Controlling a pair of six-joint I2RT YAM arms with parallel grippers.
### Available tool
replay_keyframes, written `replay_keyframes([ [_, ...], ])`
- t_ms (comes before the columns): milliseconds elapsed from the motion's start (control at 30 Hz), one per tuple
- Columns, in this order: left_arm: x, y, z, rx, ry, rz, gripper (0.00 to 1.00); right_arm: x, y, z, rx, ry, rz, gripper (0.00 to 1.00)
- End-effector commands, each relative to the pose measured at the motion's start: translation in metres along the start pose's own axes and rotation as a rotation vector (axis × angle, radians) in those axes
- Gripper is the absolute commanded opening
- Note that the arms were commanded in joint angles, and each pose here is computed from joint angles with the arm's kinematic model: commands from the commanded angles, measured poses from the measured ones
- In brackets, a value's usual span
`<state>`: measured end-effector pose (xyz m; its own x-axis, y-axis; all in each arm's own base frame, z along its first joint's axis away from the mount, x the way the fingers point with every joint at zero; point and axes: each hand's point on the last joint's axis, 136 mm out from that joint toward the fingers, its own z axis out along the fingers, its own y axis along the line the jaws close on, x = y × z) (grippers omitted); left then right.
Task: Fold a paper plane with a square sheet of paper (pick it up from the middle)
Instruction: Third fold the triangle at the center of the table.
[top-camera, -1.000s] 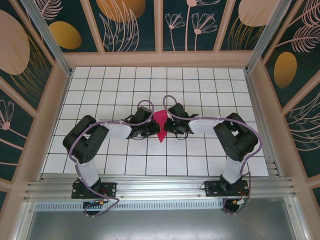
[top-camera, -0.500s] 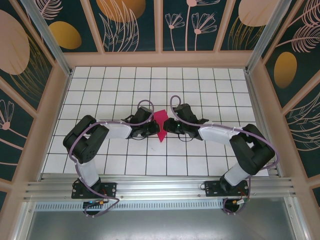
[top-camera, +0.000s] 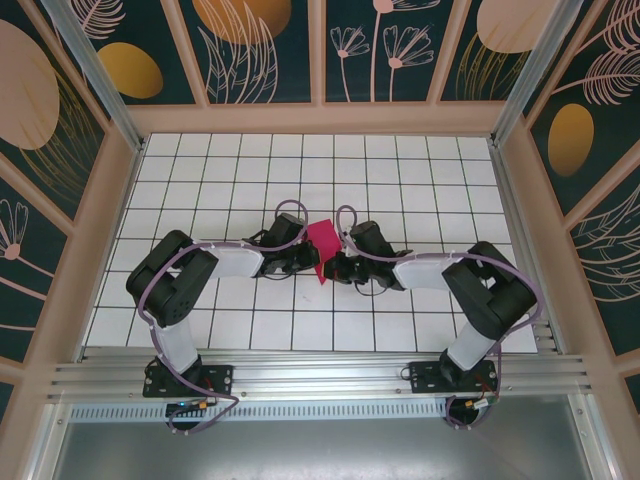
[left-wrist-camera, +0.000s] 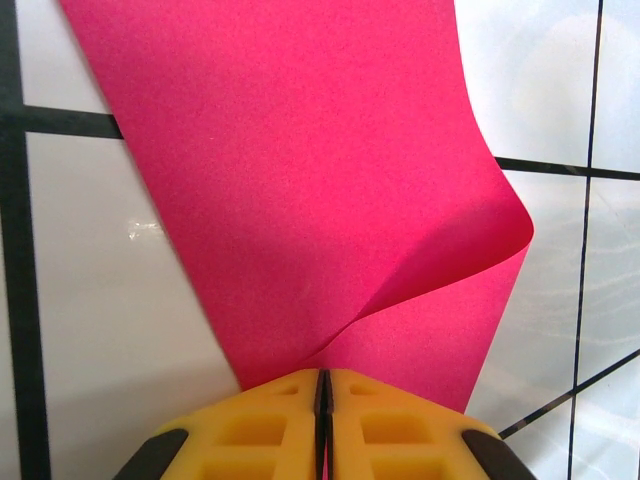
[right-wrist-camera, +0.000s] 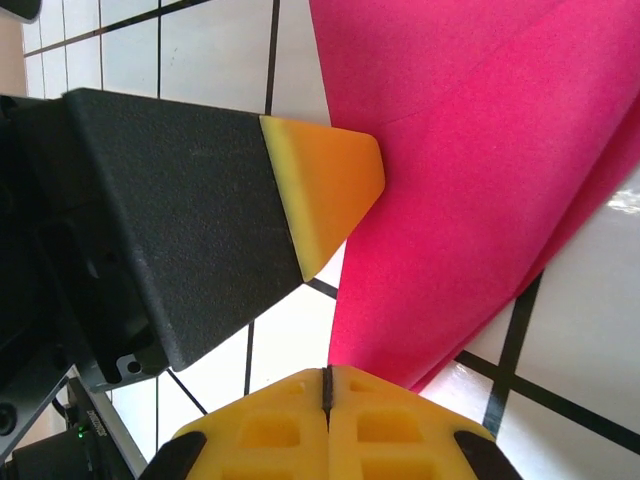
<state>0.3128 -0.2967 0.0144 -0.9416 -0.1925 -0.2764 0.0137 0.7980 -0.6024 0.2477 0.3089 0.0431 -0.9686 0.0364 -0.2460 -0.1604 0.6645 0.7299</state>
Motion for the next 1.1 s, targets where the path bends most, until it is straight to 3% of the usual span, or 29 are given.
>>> replay_keyframes([
  [0,0.012,0.024,0.008,-0.079,0.029,-0.005,0.12,0.004,0.003,0.007,-0.035,0.019,0.002,0.05],
  [733,0.010,0.025,0.008,-0.091,0.022,-0.005,0.12,0.018,-0.024,0.017,0.044,0.067,0.025,0.05],
  [1067,0.008,0.024,0.007,-0.093,0.017,-0.005,0.12,0.012,0.004,0.000,-0.028,0.036,-0.038,0.06],
])
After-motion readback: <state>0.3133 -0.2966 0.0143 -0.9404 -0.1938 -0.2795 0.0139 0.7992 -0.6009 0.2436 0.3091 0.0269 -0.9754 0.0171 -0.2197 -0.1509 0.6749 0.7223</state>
